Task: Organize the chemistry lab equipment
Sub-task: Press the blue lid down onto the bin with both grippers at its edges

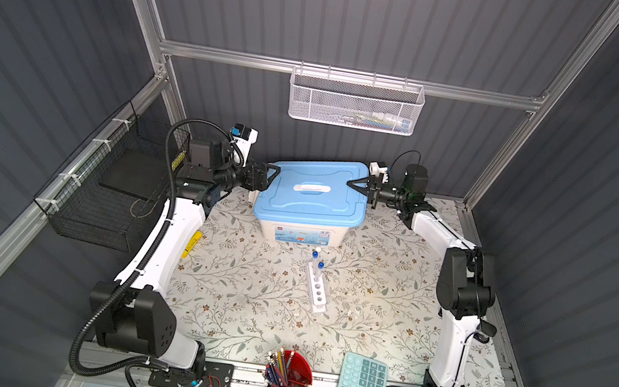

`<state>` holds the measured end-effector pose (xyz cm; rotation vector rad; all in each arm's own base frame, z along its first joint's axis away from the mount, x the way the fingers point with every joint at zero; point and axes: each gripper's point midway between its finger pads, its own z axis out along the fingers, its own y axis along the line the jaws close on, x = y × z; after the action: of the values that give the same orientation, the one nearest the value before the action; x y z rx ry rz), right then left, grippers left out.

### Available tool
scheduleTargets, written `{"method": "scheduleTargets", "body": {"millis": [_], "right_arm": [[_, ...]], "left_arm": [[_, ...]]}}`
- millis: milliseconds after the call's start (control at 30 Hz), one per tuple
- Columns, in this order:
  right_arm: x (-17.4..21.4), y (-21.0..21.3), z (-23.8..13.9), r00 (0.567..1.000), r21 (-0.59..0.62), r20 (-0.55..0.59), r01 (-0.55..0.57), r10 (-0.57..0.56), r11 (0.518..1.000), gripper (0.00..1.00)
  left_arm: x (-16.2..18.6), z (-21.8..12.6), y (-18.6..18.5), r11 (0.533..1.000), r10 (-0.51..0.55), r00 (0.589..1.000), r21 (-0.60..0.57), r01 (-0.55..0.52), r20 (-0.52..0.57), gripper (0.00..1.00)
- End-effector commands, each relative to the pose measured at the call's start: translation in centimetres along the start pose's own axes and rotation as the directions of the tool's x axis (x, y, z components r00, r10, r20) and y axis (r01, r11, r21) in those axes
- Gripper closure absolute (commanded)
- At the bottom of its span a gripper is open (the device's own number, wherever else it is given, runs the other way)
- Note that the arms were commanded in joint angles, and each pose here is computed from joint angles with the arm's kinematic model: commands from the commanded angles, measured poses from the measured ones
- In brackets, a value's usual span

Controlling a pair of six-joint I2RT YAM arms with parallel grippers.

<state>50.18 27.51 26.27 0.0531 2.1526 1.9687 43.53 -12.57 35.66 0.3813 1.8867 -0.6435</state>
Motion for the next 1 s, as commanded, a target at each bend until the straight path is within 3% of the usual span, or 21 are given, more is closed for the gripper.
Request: {"method": "scheduleTargets", "body": {"millis": [0,967], "right_arm": [[-0.4,1.7,0.4,0.998,-0.036,-0.011,0.065,-0.066,0.997,0.93],[-2.4,-2.8,2.1,0.996,-0.013,-0.085,0.006,-0.007,1.000,0.84]], "left_arm": [[0.4,-0.1,0.4,1.000,0.015,1.000,-0.010,-0.015,-0.006,0.14],[1.6,1.2,0.6,1.000,-0.012,0.999,0.025,0.013,-0.032,0.15]]}}
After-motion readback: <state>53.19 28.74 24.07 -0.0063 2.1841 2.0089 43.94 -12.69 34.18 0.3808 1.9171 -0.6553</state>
